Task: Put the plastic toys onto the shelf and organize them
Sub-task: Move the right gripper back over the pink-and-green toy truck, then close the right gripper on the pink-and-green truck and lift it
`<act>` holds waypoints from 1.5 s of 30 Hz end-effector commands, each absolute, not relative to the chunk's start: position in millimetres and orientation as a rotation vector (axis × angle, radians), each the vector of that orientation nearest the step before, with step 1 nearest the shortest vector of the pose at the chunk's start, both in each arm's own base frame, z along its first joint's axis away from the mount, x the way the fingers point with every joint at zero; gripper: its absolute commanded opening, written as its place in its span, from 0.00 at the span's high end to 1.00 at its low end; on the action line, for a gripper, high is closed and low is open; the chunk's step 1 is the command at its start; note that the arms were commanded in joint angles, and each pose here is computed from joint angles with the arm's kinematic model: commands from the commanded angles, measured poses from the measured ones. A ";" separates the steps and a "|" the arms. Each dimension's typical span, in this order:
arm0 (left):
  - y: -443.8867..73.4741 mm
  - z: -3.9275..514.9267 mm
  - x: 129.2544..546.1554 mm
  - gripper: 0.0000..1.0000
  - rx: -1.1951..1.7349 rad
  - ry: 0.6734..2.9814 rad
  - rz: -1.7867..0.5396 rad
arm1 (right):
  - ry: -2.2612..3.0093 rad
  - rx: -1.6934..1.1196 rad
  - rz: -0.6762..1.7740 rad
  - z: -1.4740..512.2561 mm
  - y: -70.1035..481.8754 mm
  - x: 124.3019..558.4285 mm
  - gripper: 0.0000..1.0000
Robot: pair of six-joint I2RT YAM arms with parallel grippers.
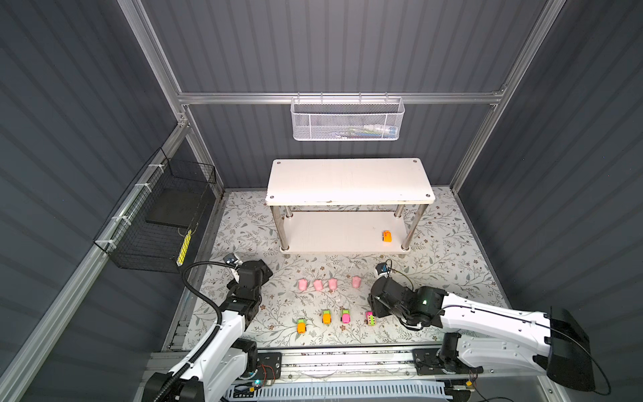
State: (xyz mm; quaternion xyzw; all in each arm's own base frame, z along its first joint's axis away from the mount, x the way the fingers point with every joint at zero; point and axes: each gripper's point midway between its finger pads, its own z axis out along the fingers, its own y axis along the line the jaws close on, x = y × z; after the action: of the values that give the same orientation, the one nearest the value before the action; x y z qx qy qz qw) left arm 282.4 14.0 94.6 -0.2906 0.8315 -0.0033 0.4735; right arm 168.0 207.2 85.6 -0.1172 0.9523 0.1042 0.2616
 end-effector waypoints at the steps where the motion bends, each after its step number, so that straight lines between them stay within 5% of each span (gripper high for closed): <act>1: 12.1 92.3 281.4 0.06 -0.714 2.032 -0.023 | 2.634 -0.324 0.284 77.5 210.8 157.0 0.34; 28: 16.1 87.1 278.0 0.06 -0.721 2.035 0.007 | 2.836 -0.464 0.266 37.2 223.0 124.2 0.39; 45: 17.1 84.7 276.3 0.06 -0.727 2.037 0.012 | 2.851 -0.473 0.203 35.5 222.0 126.5 0.62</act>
State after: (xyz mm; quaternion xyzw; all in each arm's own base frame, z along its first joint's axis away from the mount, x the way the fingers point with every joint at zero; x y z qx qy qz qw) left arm 277.6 15.6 85.1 -0.2903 0.8355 0.0029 0.4666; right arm 124.9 223.5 29.3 -0.1648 0.9765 0.0754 0.1163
